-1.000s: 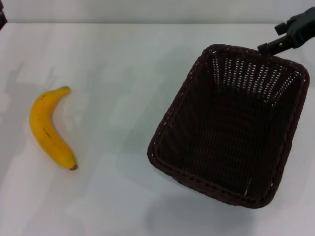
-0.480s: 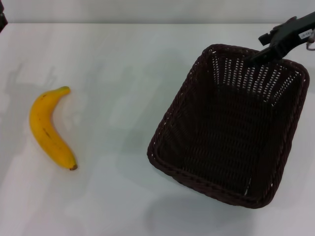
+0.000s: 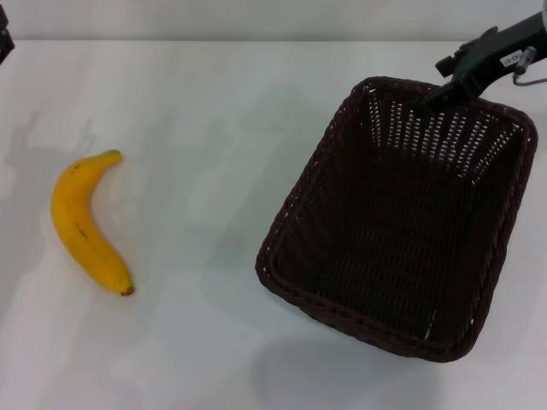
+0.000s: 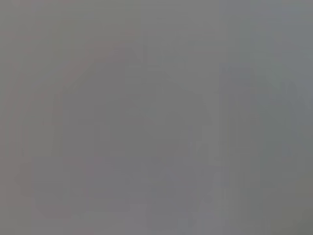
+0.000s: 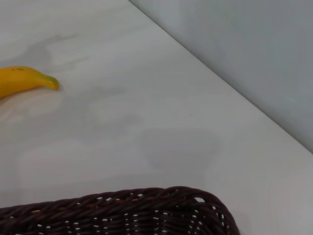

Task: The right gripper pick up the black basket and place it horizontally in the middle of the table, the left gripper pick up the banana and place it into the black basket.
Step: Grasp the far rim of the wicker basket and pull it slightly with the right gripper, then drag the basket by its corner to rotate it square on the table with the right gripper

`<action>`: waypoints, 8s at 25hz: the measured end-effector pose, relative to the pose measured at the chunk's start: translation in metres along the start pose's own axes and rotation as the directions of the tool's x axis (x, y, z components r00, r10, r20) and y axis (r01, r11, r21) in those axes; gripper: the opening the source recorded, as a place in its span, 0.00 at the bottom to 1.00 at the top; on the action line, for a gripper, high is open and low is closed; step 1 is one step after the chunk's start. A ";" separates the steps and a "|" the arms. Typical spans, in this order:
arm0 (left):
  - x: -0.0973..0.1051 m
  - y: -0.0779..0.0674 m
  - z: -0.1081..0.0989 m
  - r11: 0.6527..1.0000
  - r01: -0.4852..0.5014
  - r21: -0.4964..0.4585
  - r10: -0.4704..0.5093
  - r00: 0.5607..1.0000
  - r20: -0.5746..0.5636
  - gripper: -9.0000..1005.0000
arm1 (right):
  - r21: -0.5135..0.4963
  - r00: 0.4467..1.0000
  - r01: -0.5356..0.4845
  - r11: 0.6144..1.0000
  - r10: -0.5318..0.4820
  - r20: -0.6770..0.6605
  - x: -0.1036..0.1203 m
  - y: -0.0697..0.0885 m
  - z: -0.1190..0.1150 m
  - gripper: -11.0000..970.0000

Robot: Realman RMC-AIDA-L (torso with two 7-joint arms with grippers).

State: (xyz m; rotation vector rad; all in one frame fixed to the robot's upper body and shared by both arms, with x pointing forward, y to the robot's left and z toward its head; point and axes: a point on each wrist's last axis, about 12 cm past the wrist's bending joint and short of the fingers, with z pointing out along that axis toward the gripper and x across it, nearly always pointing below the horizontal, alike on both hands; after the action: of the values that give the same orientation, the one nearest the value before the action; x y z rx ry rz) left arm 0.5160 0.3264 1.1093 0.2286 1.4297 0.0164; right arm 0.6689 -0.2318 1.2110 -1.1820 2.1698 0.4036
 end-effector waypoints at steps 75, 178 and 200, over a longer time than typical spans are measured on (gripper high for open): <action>0.000 -0.001 0.001 1.000 0.007 0.010 -0.007 1.000 -0.001 0.88 | 0.261 0.928 -0.163 0.952 0.238 -0.288 -0.012 0.023 0.003 0.30; 0.000 -0.005 0.003 0.999 0.043 0.031 -0.043 0.999 0.005 0.88 | -0.052 0.654 -0.724 0.687 0.709 0.263 0.062 0.051 -0.004 0.18; 0.002 -0.005 0.003 0.999 0.040 0.029 -0.040 0.999 -0.005 0.87 | 0.027 0.708 -0.655 0.755 0.601 0.372 0.063 0.042 -0.026 0.44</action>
State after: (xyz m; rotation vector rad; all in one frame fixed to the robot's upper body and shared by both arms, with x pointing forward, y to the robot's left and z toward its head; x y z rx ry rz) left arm 0.5187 0.3214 1.1073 0.2237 1.4397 -0.0368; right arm 0.5986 -0.2629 1.1878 -0.2033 2.1826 0.6549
